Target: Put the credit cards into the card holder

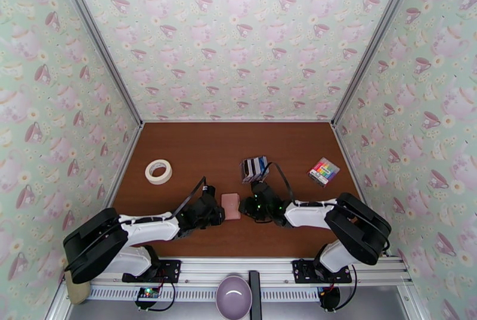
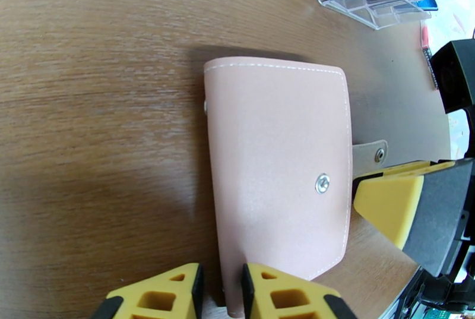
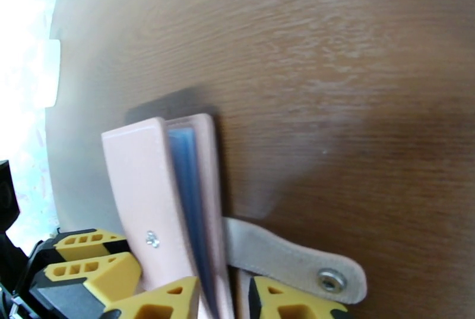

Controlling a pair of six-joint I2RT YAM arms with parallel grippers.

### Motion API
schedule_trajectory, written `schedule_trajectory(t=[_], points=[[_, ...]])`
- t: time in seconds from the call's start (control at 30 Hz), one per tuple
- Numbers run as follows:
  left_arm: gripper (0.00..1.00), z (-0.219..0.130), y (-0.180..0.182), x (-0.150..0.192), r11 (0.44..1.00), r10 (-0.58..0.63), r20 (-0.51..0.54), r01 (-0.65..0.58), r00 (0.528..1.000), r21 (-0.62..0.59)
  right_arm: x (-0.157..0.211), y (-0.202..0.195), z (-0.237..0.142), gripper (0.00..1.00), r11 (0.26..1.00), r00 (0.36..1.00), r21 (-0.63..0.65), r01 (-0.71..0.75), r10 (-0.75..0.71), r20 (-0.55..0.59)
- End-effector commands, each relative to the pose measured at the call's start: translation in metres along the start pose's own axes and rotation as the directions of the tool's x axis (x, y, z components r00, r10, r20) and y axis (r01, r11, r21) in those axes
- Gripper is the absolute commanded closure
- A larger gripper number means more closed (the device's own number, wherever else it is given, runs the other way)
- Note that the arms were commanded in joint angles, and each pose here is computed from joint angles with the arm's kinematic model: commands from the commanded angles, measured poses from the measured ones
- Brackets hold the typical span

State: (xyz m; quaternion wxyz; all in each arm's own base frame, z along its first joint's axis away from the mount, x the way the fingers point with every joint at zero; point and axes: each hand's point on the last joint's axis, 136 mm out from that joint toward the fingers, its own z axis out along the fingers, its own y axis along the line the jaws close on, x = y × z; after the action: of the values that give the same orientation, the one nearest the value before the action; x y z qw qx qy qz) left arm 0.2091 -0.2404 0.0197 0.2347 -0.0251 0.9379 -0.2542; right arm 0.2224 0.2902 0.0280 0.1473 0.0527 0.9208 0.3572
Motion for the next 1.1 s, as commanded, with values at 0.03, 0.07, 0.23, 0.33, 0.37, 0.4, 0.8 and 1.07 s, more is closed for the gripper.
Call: schedule_trajectory(t=[0.03, 0.07, 0.23, 0.33, 0.37, 0.4, 0.8, 1.07], points=[[0.74, 0.004, 0.018, 0.018, 0.999, -0.009, -0.056, 0.006, 0.998, -0.047, -0.006, 0.014, -0.007, 0.68, 0.998, 1.000, -0.063, 0.000, 0.001, 0.019], [0.74, 0.004, 0.019, 0.018, 0.999, -0.009, -0.056, 0.006, 0.998, -0.048, -0.006, 0.015, -0.007, 0.67, 0.998, 1.000, -0.064, 0.003, -0.002, 0.019], [0.74, 0.004, 0.020, 0.016, 0.999, -0.010, -0.052, 0.007, 0.999, -0.052, -0.010, 0.019, -0.005, 0.66, 0.998, 1.000, -0.068, 0.013, -0.012, 0.021], [0.73, 0.003, 0.020, 0.014, 0.998, -0.009, -0.049, 0.007, 0.999, -0.054, -0.011, 0.019, 0.000, 0.66, 0.997, 1.000, -0.076, 0.012, -0.011, 0.014], [0.72, 0.003, 0.021, 0.014, 0.998, -0.009, -0.049, 0.006, 0.999, -0.056, -0.012, 0.020, 0.001, 0.66, 0.997, 1.000, -0.081, 0.012, -0.011, 0.013], [0.72, 0.003, 0.022, 0.014, 0.998, -0.009, -0.050, 0.006, 0.999, -0.058, -0.013, 0.020, 0.002, 0.66, 0.996, 1.000, -0.084, 0.013, -0.012, 0.010], [0.76, -0.002, 0.026, 0.008, 0.998, -0.018, -0.043, 0.015, 0.999, -0.059, -0.016, 0.031, 0.007, 0.65, 0.993, 1.000, -0.111, 0.031, -0.031, -0.001], [0.79, -0.002, 0.027, 0.005, 0.998, -0.018, -0.043, 0.016, 0.999, -0.057, -0.015, 0.030, 0.010, 0.65, 0.993, 0.999, -0.110, 0.029, -0.030, -0.011]])
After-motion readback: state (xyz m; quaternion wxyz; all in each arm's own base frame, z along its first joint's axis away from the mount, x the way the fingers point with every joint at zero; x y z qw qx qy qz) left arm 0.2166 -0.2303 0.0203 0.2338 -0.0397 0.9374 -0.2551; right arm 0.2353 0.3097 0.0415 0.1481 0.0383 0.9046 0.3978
